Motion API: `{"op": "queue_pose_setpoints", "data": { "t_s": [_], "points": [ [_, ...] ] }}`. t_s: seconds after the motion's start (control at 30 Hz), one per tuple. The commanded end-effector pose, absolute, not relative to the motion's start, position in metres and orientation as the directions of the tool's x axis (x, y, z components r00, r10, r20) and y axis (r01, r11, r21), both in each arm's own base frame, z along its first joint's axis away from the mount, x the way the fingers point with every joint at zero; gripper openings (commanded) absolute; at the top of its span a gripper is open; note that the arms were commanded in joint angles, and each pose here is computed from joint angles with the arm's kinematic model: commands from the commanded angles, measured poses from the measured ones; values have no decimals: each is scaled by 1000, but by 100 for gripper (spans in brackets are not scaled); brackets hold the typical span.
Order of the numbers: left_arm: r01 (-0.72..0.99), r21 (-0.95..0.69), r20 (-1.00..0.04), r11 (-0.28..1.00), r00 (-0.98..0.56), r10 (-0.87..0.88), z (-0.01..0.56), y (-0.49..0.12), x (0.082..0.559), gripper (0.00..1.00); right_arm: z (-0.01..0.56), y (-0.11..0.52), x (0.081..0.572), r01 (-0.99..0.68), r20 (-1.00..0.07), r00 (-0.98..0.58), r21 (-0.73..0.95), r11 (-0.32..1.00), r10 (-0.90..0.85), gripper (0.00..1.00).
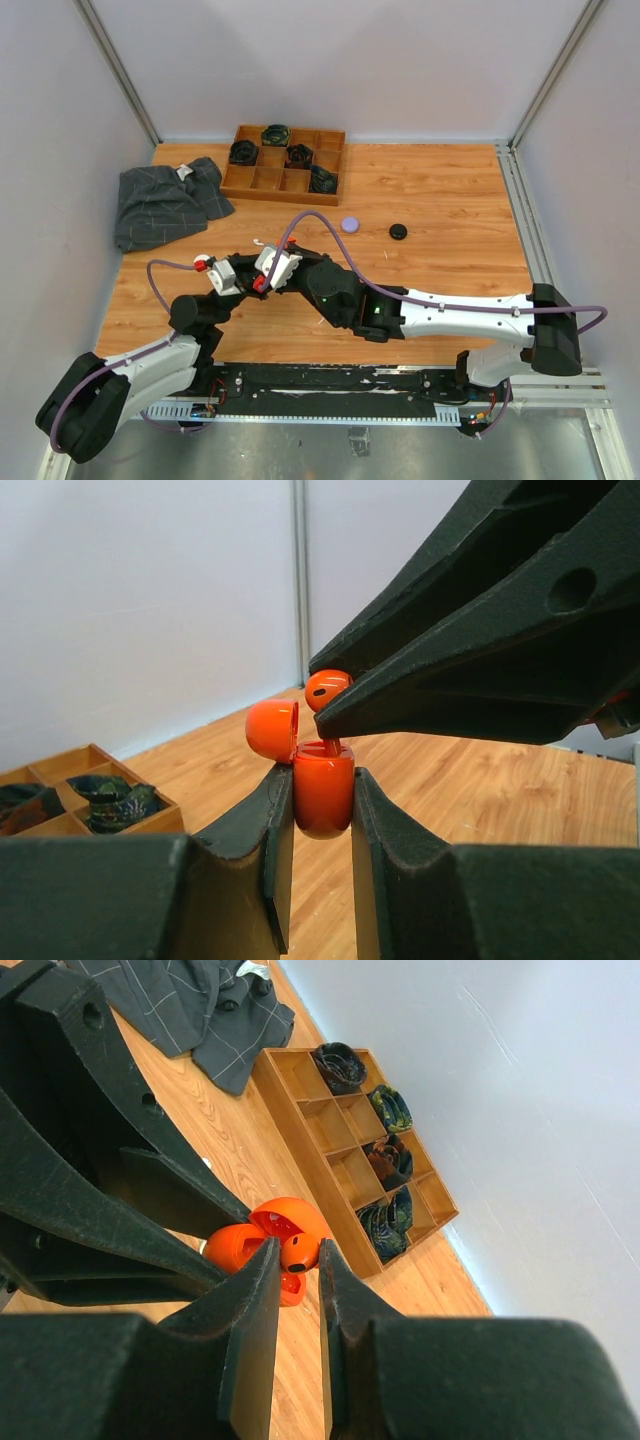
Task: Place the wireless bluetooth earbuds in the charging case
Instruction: Place the earbud in the charging case.
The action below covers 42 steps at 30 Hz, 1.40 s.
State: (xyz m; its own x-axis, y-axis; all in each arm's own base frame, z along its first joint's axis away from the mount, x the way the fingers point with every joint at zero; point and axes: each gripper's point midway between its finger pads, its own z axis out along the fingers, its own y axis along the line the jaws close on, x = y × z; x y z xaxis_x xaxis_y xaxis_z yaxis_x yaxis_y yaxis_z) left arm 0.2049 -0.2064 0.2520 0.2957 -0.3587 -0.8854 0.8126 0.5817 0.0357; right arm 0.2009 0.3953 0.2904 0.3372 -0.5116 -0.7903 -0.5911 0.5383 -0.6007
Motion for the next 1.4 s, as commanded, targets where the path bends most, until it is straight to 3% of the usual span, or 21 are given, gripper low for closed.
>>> {"op": "queue_pose_setpoints", "data": {
  "t_s": [0.0,0.6,1.03,1.17,1.37],
  "points": [
    [773,22,-843,634,355,-404,279,-196,212,0,283,392,196,-590,-784,334,-607,532,-524,9],
    [774,24,-856,632,343,-388,274,-198,215,0,273,399,192,-617,-777,339,-609,498,-531,12],
    [777,34,-847,628,356,-394,274,-198,212,0,265,403,193,-640,-826,242,-531,556,-509,11],
    [770,43,-851,637,362,-380,270,-197,214,0,262,404,194,-643,-843,194,-495,584,-501,20],
    [770,48,-855,636,360,-372,264,-198,214,0,275,404,190,-664,-870,188,-455,593,-457,24]
  ]
}}
